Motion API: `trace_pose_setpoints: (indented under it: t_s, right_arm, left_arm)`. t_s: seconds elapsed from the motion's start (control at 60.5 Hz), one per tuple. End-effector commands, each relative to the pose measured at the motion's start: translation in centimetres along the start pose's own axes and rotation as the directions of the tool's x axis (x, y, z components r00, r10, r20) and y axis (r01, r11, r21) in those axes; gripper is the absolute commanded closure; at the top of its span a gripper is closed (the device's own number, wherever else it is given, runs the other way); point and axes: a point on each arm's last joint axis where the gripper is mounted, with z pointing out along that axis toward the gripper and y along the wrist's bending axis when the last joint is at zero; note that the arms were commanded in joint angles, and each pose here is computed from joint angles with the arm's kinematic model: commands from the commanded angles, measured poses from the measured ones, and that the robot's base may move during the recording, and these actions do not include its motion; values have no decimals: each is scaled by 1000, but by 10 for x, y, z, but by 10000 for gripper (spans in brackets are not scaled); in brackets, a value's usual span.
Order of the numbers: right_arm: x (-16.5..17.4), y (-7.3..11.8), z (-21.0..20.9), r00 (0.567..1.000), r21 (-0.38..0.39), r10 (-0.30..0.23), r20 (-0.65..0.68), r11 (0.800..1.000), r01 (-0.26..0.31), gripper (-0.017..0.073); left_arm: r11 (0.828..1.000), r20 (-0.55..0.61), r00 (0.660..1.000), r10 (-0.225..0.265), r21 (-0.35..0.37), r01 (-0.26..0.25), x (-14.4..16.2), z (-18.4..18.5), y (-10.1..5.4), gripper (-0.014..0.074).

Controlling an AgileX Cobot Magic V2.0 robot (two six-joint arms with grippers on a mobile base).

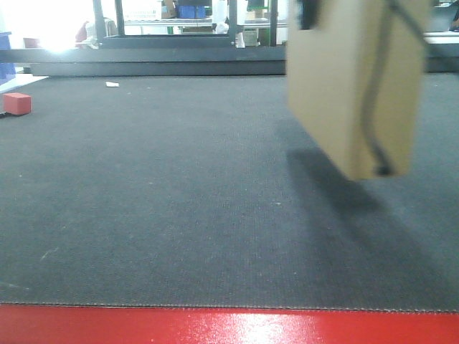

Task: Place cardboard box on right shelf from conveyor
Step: 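Close the right gripper on the box and lift it off the belt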

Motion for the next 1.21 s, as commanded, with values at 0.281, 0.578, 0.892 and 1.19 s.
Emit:
trace_pose_setpoints:
  t_s: [0.281,0.578,0.892,1.19]
  right_arm:
    - [72,-83,-78,958,-2,13,288,1000,-13,359]
    - [161,-103,-120,865,-8,10,501,1000,-7,359]
    - [240,-112,-163,692,-42,33,721,999,-3,359]
    - [282,-118,-200,513,-63,52,857,998,4,359]
  left_arm:
    - [1000,92,996,-6,3,5,-6,-1,0,710]
    - [1000,92,996,-6,3,5,-6,-1,0,710]
    - [1000,92,996,-6,3,5,-6,-1,0,710]
    - [1000,92,996,-6,3,5,-6,-1,0,710]
